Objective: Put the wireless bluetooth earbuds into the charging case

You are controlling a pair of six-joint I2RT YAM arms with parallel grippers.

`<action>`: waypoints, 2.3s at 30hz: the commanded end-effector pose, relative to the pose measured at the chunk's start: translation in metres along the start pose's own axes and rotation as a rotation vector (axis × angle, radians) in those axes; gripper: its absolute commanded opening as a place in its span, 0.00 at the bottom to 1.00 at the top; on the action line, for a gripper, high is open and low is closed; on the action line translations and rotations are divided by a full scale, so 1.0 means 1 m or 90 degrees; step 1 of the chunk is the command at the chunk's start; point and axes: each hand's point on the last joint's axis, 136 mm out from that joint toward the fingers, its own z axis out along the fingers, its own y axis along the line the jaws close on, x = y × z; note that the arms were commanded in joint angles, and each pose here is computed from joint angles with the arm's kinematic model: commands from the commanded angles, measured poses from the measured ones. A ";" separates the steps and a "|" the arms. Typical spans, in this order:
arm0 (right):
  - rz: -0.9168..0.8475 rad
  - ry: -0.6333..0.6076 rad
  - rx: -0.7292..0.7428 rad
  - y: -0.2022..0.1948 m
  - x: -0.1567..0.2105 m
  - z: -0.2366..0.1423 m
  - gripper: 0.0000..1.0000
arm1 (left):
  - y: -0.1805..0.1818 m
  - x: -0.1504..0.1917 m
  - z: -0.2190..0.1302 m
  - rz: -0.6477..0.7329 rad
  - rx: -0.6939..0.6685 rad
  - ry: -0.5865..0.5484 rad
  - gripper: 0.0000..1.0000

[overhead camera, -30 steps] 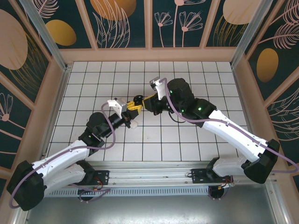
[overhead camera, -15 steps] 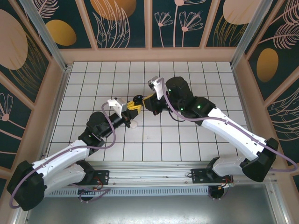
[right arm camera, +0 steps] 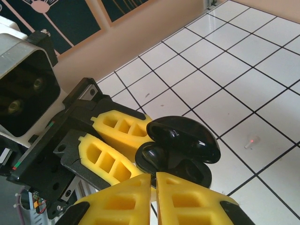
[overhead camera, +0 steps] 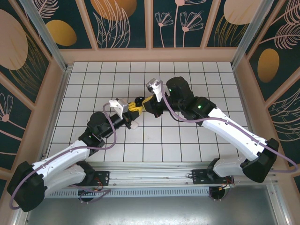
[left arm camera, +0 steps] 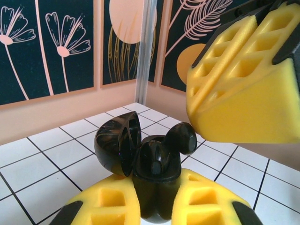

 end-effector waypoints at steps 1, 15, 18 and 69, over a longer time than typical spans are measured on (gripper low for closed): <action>-0.018 0.015 -0.013 -0.001 0.004 0.002 0.12 | -0.012 -0.031 0.000 0.027 0.031 -0.051 0.00; -0.004 0.011 0.010 -0.012 0.002 -0.008 0.15 | -0.012 -0.031 -0.001 0.028 0.031 -0.051 0.00; 0.000 0.011 0.012 -0.013 0.002 -0.008 0.16 | -0.012 -0.031 -0.001 0.028 0.030 -0.050 0.00; 0.261 -0.056 -0.191 -0.014 -0.018 -0.027 0.31 | -0.064 -0.037 -0.006 0.109 0.224 -0.059 0.00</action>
